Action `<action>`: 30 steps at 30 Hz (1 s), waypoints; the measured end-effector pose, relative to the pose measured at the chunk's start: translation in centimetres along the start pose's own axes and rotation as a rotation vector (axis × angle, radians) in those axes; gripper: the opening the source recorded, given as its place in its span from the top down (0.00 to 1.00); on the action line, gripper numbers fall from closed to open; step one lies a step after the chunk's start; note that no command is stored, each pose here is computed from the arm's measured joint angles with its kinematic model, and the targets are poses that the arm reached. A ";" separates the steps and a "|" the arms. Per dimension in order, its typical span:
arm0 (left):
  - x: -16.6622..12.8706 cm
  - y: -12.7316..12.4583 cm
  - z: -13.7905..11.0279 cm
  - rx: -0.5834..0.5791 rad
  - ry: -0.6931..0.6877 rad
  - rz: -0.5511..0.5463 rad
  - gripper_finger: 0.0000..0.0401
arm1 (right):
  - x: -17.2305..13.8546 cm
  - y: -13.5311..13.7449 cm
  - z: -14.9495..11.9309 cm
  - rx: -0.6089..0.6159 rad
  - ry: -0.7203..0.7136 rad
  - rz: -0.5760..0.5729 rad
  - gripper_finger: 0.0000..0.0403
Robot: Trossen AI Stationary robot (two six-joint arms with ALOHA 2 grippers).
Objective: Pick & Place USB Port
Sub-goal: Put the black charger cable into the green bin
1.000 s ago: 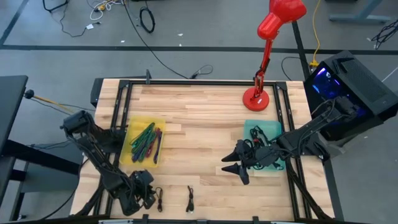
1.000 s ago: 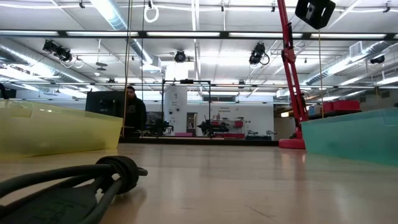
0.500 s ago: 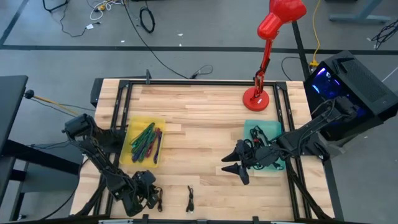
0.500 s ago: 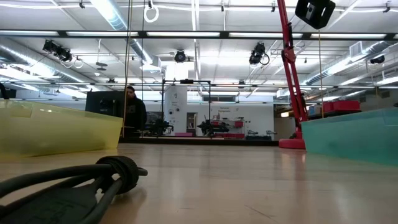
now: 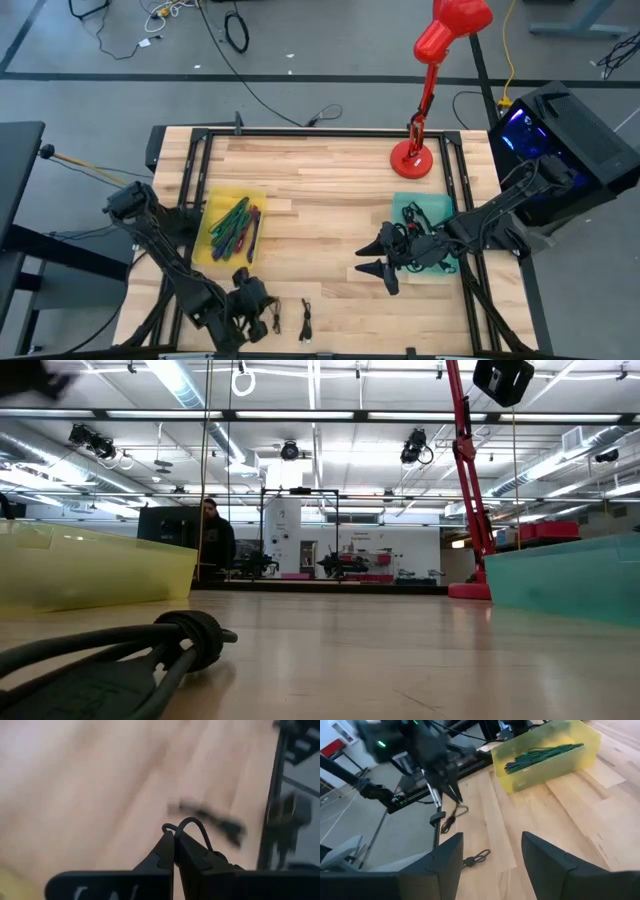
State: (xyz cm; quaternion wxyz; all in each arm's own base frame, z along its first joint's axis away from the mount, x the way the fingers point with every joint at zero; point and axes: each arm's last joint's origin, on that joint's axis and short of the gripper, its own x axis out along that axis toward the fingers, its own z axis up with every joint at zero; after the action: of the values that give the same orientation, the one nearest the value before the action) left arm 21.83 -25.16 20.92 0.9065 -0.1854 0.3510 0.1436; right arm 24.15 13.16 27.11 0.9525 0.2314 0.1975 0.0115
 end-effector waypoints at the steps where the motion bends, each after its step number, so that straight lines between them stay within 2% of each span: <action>1: -0.6 -0.5 1.1 0.042 -0.049 0.018 0.98 | 0.1 0.0 0.0 -0.007 -0.005 0.003 0.50; 6: -2.9 -2.3 5.4 0.238 -0.366 0.135 0.98 | 1.4 0.7 -0.2 -0.058 -0.043 0.075 0.50; 9: -2.9 -2.4 7.3 0.312 -0.423 0.204 0.98 | 2.5 1.2 -0.3 -0.083 -0.085 0.132 0.50; 13: -2.2 -2.0 9.7 0.347 -0.494 0.305 0.98 | 3.5 1.6 -0.2 -0.121 -0.162 0.170 0.50; 16: -1.3 -1.8 11.3 0.353 -0.520 0.343 0.98 | 4.0 1.5 -0.1 -0.134 -0.199 0.174 0.50; 20: -0.1 -1.7 13.2 0.347 -0.508 0.309 0.98 | 4.6 1.0 0.1 -0.146 -0.214 0.155 0.50; 30: 1.1 -1.1 15.3 0.321 -0.499 0.277 0.98 | 4.9 0.5 0.4 -0.155 -0.242 0.096 0.50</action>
State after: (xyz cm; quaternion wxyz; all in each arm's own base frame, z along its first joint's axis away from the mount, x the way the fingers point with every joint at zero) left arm 31.97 -19.25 30.90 0.9541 0.0502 0.1580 0.2496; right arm 28.87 13.99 25.81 0.9827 0.1662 0.0683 0.0440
